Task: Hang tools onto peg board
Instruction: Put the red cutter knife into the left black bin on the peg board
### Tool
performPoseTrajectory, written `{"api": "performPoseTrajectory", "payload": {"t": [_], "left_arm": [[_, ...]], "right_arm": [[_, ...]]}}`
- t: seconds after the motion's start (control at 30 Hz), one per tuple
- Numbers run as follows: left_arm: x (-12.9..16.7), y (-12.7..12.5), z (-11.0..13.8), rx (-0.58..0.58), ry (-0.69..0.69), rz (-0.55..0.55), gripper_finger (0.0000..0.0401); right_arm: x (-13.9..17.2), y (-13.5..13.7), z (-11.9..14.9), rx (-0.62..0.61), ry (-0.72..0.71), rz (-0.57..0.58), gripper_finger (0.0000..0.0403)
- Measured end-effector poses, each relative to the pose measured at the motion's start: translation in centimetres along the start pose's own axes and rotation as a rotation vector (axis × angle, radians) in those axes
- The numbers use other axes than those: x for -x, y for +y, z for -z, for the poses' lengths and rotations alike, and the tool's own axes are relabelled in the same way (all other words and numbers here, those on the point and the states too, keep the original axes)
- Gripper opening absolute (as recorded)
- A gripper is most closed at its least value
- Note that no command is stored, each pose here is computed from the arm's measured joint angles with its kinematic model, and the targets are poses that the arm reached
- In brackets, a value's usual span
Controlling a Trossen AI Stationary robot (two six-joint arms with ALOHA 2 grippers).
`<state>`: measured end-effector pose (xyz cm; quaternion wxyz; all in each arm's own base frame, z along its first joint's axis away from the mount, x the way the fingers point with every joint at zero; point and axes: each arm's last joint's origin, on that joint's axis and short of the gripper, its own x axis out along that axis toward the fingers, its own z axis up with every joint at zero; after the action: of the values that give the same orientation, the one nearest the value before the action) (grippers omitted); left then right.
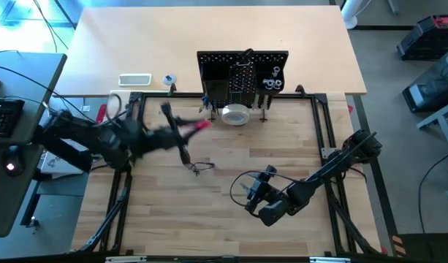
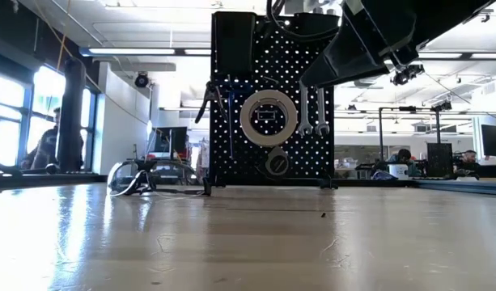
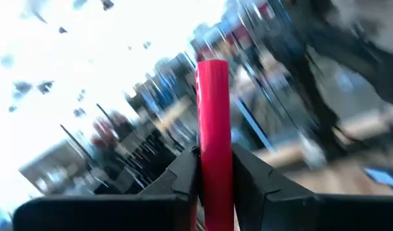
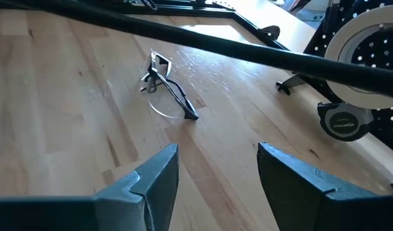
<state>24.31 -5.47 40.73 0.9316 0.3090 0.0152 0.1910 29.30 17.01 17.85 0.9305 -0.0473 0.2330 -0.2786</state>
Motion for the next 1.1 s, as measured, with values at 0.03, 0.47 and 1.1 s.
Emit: {"api": "performPoseTrajectory", "payload": {"t": [0.03,0.47,1.1], "left_arm": [[0.0,1.0,-0.2,0.0,-0.043,-0.021,0.005],[-3.3,9.2,2.8,0.024,-0.365,-0.102,0.005],[-10.7,15.6,10.1,0.202,-0.435,-0.063,0.0054]], "right_arm": [[0.0,0.0,0.0,0.007,0.001,0.001,0.0204],[-0.9,-0.4,-0.2,0.001,0.027,-0.003,0.0204],[-2.1,-1.2,-0.5,-0.013,0.058,0.01,0.0204]]}}
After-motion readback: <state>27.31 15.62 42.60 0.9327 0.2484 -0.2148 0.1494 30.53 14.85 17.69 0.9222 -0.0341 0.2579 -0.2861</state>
